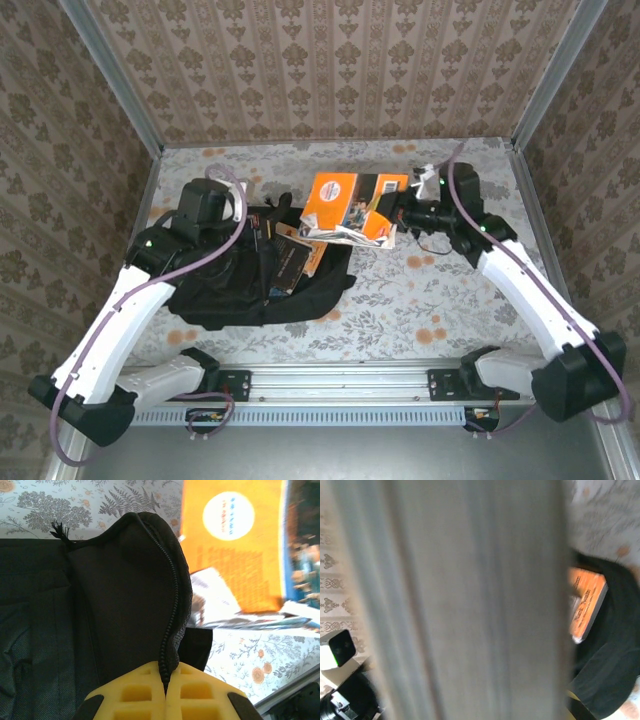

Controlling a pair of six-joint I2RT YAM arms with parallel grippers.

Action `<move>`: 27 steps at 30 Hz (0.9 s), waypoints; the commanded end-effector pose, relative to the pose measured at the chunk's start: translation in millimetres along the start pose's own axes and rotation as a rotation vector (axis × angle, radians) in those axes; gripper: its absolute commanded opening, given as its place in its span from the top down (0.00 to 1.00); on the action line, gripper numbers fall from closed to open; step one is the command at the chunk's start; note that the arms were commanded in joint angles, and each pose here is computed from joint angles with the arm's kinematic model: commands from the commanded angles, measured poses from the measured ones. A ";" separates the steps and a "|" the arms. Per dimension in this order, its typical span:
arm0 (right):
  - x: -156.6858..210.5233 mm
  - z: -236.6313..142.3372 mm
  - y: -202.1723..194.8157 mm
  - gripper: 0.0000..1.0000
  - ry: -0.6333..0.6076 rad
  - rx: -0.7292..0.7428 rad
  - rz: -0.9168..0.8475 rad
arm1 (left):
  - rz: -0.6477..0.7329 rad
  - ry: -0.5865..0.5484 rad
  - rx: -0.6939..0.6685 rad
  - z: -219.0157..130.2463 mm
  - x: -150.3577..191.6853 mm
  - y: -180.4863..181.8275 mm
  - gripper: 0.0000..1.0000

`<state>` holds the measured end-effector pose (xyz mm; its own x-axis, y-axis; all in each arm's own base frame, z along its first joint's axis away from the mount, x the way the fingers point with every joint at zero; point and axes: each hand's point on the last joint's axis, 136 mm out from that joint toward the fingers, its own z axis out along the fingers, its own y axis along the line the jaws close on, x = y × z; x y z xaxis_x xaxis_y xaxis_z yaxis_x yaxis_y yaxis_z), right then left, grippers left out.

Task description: Pack the student bag

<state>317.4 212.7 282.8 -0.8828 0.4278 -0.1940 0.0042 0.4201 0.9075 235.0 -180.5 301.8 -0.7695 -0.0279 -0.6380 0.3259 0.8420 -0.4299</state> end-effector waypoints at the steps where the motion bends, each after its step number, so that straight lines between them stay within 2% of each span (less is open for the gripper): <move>1: 3.6 10.4 25.7 1.00 0.080 -0.124 0.043 | -0.017 -0.082 0.067 -13.5 -17.9 -10.5 1.00; 9: 28.6 36.9 4.2 1.00 0.193 -0.079 0.100 | -0.036 -0.118 0.067 -20.6 -26.5 -1.3 1.00; 16: 45.1 53.4 -7.1 1.00 0.239 -0.045 0.107 | -0.062 -0.134 0.072 -22.8 -32.7 5.7 1.00; 27: 65.9 104.5 -29.5 1.00 0.314 0.049 0.047 | -0.069 -0.127 0.137 -23.6 -37.1 -5.6 1.00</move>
<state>300.0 297.1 187.5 -0.9748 0.2152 0.0582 0.1547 0.4652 0.8716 244.6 -163.5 309.7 -0.7788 -0.1162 -0.6165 0.2852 0.8097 -0.5129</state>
